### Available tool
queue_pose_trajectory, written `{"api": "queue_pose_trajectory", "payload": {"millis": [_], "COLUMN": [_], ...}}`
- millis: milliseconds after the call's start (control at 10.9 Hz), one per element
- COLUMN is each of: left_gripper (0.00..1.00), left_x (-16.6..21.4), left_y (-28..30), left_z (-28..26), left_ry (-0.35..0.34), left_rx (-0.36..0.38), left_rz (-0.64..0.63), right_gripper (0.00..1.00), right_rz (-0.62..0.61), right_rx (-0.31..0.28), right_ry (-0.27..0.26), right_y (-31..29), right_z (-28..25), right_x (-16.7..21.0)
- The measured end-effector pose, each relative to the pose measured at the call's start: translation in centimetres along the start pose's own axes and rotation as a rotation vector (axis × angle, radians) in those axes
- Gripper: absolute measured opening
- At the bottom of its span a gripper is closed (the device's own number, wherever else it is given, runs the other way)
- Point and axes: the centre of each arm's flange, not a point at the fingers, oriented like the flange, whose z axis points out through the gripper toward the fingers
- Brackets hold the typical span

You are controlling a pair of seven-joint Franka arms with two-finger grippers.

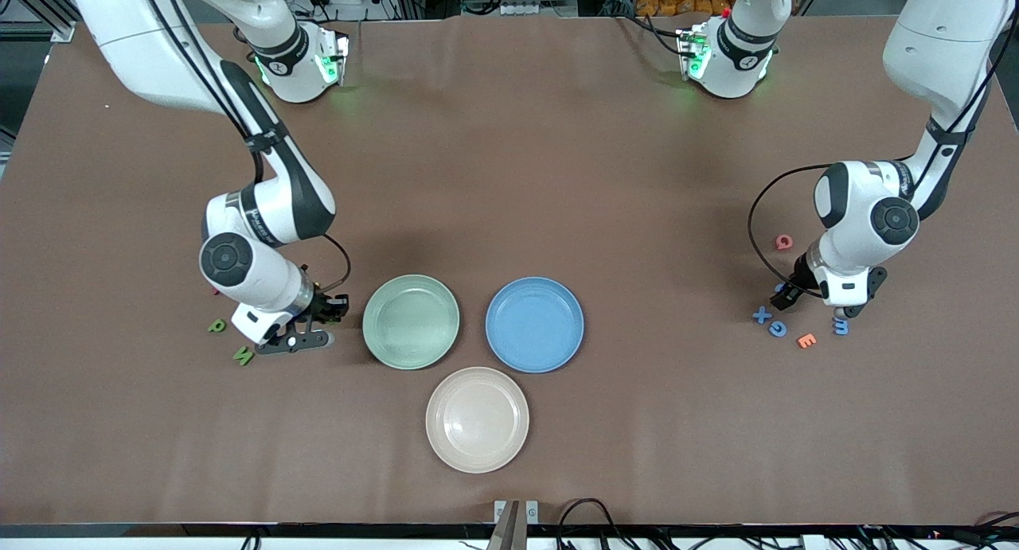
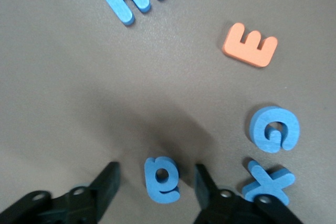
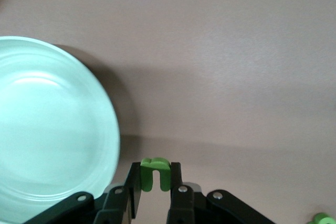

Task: Sort letters by color into matching plates
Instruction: 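Place the u on the green plate while the left gripper grasps the a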

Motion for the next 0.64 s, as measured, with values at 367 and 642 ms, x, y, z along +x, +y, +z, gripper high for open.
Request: {"api": "queue_pose_trajectory", "payload": {"millis": [367, 642], "left_gripper": [0.33, 0.28], "left_x": [0.1, 0.1], "left_y": [0.0, 0.0], "left_z": [-0.5, -0.7], "left_ry": [0.006, 0.008], "left_rx": [-0.003, -0.004], "left_rz": [0.0, 0.0], "right_gripper": [0.26, 0.26], "right_rz": [0.064, 0.112], "right_rx": [0.0, 0.002], "right_ry": [0.0, 0.006], "right_y": [-3.5, -6.5], "right_z": [-0.2, -0.4], "right_x": [-0.5, -1.0]}}
